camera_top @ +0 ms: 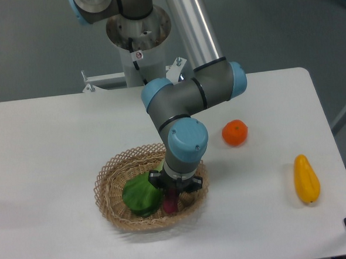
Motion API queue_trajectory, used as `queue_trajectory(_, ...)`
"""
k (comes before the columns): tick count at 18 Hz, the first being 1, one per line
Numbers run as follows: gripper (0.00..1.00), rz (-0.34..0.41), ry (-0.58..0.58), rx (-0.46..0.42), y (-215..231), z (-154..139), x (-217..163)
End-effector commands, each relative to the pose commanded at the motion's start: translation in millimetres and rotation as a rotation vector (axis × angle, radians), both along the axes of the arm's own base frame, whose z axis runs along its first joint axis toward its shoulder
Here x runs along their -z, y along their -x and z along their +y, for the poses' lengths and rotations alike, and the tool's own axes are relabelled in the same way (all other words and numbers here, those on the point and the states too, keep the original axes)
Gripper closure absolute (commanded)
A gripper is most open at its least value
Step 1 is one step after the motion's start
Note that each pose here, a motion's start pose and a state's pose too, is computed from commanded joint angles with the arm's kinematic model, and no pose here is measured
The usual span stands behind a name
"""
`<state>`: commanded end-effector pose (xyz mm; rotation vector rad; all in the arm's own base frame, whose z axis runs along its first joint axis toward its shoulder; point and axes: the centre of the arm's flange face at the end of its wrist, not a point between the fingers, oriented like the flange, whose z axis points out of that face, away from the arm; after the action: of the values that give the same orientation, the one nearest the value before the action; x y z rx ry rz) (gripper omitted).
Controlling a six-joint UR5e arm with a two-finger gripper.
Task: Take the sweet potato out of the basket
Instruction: 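Close the gripper on the purple sweet potato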
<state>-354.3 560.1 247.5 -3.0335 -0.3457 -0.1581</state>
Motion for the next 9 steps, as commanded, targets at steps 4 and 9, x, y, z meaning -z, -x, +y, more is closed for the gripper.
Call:
queue_trajectory(4, 0.68, 0.013, -0.032, -0.004, 5, -5, -19)
queue_trajectory(9, 0.68, 0.037, -0.048, -0.020, 18, -7, -36)
